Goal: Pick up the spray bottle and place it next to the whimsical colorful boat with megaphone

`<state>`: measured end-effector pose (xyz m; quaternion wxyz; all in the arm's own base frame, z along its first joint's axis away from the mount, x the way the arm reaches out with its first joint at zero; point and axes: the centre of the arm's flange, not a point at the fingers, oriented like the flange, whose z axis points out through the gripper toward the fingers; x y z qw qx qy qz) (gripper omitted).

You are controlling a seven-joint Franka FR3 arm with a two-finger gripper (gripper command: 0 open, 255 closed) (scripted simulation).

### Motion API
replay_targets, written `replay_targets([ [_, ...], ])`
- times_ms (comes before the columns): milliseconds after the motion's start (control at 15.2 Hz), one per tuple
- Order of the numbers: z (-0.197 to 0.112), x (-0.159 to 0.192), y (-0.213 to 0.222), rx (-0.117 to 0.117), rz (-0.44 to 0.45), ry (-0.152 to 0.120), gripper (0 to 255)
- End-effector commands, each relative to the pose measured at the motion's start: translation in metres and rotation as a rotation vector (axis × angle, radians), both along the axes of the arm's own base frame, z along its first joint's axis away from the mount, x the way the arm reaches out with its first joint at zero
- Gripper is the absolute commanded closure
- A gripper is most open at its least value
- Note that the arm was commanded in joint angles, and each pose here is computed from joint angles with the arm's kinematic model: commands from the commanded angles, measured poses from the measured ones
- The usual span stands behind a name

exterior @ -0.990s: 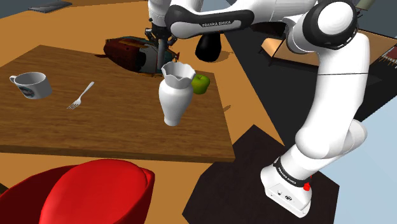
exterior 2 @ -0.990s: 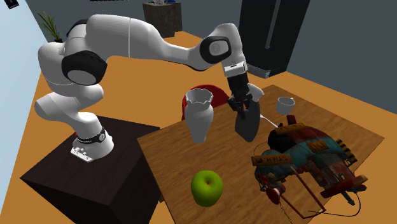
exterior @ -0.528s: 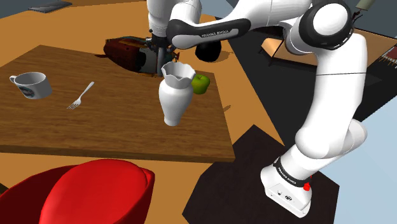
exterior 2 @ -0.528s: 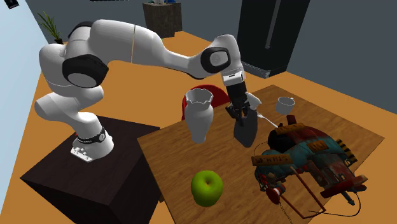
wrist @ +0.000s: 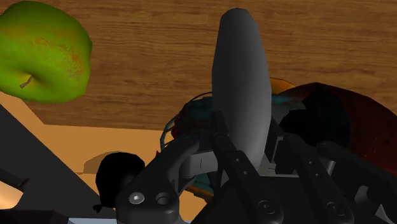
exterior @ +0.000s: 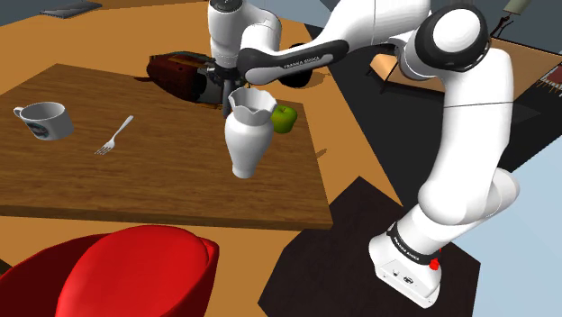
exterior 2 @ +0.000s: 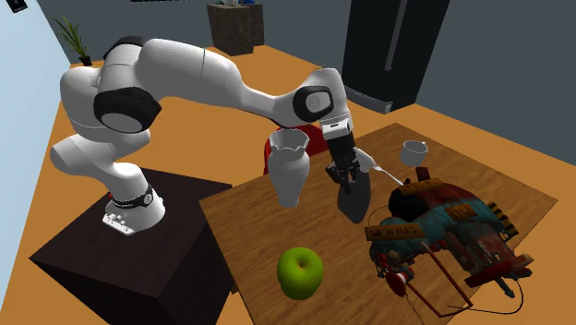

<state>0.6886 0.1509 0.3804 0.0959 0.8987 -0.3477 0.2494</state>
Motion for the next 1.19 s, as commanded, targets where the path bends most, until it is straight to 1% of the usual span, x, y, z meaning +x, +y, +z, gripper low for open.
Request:
replay_targets([
  [0, -0.01, 0.0, 0.0, 0.0, 0.0, 0.0, 255],
  [792, -0.073, 0.0, 0.0, 0.0, 0.0, 0.0, 255],
  [1122, -0.073, 0.0, 0.0, 0.0, 0.0, 0.0, 255],
])
